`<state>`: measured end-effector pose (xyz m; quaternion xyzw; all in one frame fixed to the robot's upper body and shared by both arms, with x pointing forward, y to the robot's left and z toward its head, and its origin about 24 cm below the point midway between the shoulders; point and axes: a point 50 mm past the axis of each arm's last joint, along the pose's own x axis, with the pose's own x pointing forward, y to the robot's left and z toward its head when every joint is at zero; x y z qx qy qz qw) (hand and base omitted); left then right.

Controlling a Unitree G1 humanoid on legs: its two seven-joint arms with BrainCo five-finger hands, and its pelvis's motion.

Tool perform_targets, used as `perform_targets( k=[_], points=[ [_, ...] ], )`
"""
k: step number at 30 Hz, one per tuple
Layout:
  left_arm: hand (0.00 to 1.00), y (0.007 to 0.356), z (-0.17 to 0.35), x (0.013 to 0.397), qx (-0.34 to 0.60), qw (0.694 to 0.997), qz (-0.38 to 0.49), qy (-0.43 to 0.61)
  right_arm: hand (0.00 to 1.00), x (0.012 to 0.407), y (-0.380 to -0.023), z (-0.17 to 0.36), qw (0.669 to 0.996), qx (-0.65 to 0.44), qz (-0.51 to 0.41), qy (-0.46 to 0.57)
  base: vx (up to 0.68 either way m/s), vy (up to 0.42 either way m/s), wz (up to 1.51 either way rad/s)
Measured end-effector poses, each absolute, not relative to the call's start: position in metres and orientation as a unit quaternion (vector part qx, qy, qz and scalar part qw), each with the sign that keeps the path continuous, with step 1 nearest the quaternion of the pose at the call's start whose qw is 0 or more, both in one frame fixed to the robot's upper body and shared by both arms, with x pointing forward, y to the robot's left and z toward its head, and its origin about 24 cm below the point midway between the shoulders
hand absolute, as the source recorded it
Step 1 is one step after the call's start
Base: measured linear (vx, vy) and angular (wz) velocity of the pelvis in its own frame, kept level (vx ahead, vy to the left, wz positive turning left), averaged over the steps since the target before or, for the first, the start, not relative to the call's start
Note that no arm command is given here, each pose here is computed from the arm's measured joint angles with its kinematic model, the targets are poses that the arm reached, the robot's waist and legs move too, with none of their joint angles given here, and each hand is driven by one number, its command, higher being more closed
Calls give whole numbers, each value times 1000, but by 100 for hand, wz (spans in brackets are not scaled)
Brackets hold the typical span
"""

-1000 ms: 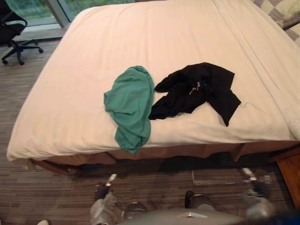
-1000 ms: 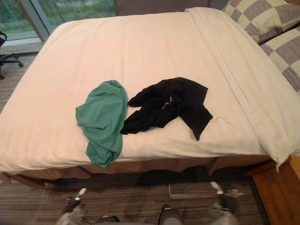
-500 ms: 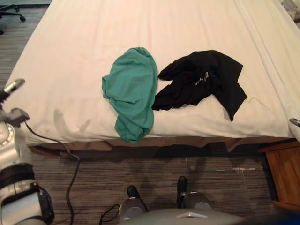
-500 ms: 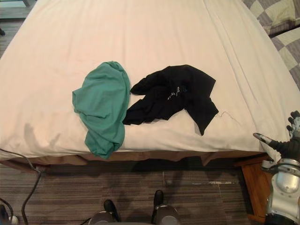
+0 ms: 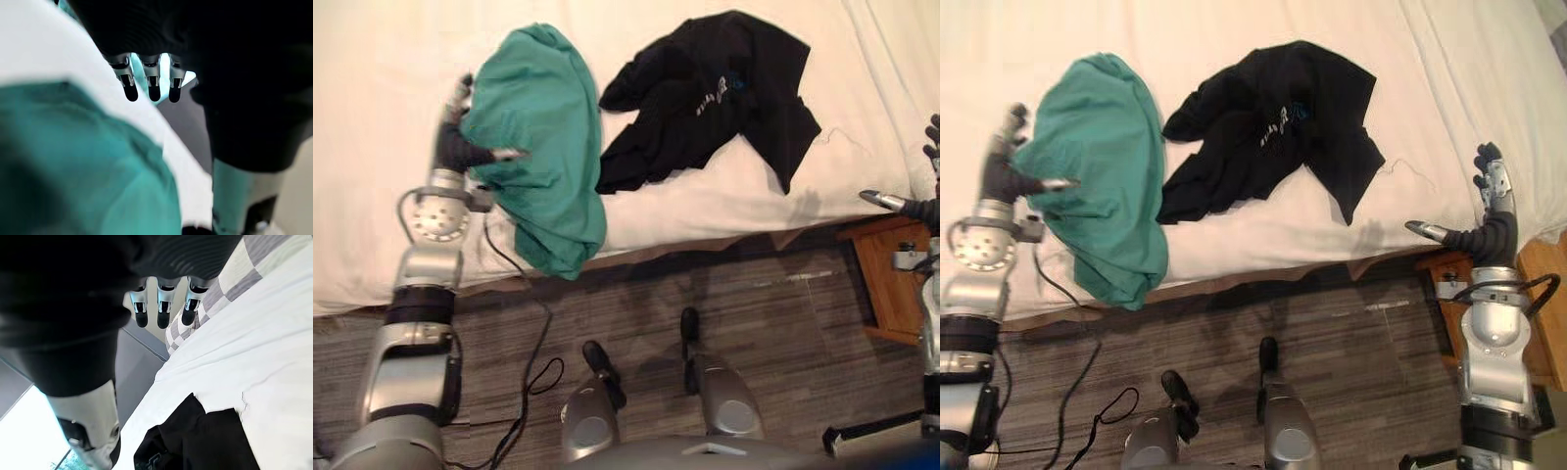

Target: Tidy the bed and pick cloth on bed and put in laundry

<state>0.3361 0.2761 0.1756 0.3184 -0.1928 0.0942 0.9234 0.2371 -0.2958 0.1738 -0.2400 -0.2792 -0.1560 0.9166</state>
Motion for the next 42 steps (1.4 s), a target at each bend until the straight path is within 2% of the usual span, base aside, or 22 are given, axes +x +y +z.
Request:
perform_targets(
  k=[2, 3, 5, 8, 13, 15, 18, 20, 24, 29, 35, 42],
  points=[
    [0, 270, 170, 338, 334, 921, 86, -184, 0, 233, -289, 182, 910, -240, -151, -301, -54, -27, -5],
    [100, 268, 168, 339, 342, 918, 86, -179, 0, 231, -286, 188, 905, -240, -150, -317, -50, -30, -4],
    [100, 262, 164, 341, 359, 913, 87, -175, 0, 228, -280, 196, 899, -241, -145, -336, -50, -23, -1],
    [100, 254, 171, 343, 415, 884, 100, -189, 0, 227, -277, 203, 894, -238, -142, -352, -58, -19, -1],
    [100, 248, 180, 351, 513, 837, 113, -156, 0, 232, -263, 210, 890, -244, -112, -369, -46, -5, -11],
    [100, 249, 178, 352, 533, 827, 110, -138, 0, 238, -251, 211, 886, -258, -92, -375, -17, -8, -8],
    [100, 242, 179, 355, 545, 821, 94, -139, 0, 248, -230, 224, 862, -314, -75, -392, -26, 2, 3],
    [100, 234, 181, 357, 528, 832, 79, -151, 0, 256, -214, 240, 846, -332, -55, -414, -55, 10, 14],
    [100, 220, 186, 361, 418, 891, 39, -173, 0, 277, -183, 267, 820, -376, -38, -429, -40, 5, 27],
    [100, 206, 187, 362, 283, 940, -17, -189, 0, 305, -171, 289, 815, -416, -60, -399, -4, 1, 28],
    [100, 199, 192, 360, 164, 958, -56, -226, 0, 342, -173, 313, 817, -453, -123, -335, 8, -5, 15],
    [100, 202, 216, 351, 105, 952, -66, -281, 0, 357, -191, 346, 824, -435, -215, -293, 5, -13, 3]
  ],
)
